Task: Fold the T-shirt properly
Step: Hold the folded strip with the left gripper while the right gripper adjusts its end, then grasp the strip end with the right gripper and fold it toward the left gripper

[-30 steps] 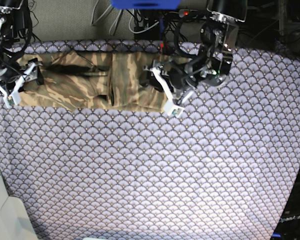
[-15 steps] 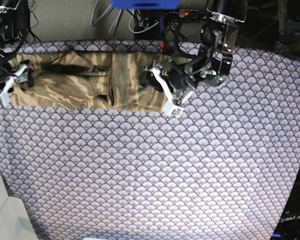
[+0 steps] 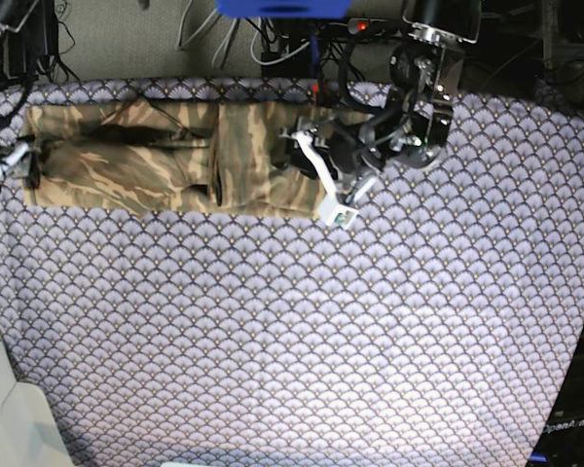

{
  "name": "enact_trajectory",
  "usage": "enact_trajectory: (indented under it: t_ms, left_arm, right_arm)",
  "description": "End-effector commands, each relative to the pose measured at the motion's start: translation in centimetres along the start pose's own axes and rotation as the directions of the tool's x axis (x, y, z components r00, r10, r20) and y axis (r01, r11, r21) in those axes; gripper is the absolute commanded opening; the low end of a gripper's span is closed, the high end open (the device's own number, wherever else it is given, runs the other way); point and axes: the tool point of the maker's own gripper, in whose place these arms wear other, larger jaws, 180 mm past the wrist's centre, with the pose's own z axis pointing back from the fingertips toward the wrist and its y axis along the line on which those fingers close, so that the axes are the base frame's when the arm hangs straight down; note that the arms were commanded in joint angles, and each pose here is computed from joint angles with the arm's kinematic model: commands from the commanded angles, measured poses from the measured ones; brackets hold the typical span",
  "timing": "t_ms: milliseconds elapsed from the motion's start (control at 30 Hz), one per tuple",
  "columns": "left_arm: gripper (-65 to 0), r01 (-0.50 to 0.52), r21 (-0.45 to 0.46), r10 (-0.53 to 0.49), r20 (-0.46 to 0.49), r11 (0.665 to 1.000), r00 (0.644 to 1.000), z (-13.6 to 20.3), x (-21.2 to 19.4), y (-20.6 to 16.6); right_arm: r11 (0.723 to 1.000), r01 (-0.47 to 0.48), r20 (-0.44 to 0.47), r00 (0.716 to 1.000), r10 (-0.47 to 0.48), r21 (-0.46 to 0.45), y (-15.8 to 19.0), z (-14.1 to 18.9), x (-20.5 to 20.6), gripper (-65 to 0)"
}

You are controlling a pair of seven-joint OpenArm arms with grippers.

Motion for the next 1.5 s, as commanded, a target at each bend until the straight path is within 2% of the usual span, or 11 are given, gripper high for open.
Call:
enact_trajectory:
  t_ms: [0,167,467,600,1100,1467]
  left_arm:
    - [-33.3,0.007,0.027,-0.006,-0.039,1.0,0.999,0.1,-0.7,0.5]
    - [-33.3,0.003,0.022,-0.003,-0.037,1.0,0.999,0.1,-0.7,0.5]
    - [-33.3,0.004,0.02,-0.004,-0.035,1.0,0.999,0.1,-0.5,0.4]
    - [-33.3,0.004,0.02,-0.004,-0.035,1.0,0.999,0.1,-0.5,0.4]
    - [-33.3,0.008,0.018,-0.008,-0.031,1.0,0.999,0.2,-0.3,0.3]
    - [-33.3,0.009,0.018,-0.008,-0.034,1.0,0.999,0.2,-0.4,0.3]
  right_arm:
    - [1.0,-0.018,0.004,1.0,0.018,-0.023,-0.9,0.6,0.8,-18.0]
    - [1.0,-0.006,0.0,1.0,0.006,-0.024,-1.2,0.2,1.4,-18.0]
    - [0.995,0.098,-0.063,0.993,-0.097,0.012,-1.4,-2.0,-1.3,-18.0]
    - [0.993,0.116,-0.091,0.989,-0.114,0.014,-1.8,-2.3,-2.2,-18.0]
    - [0.974,0.224,-0.117,0.969,-0.219,0.038,-2.2,-4.3,-3.9,-18.0]
    - [0.967,0.247,-0.134,0.962,-0.238,0.054,-1.3,-4.7,-4.6,-18.4]
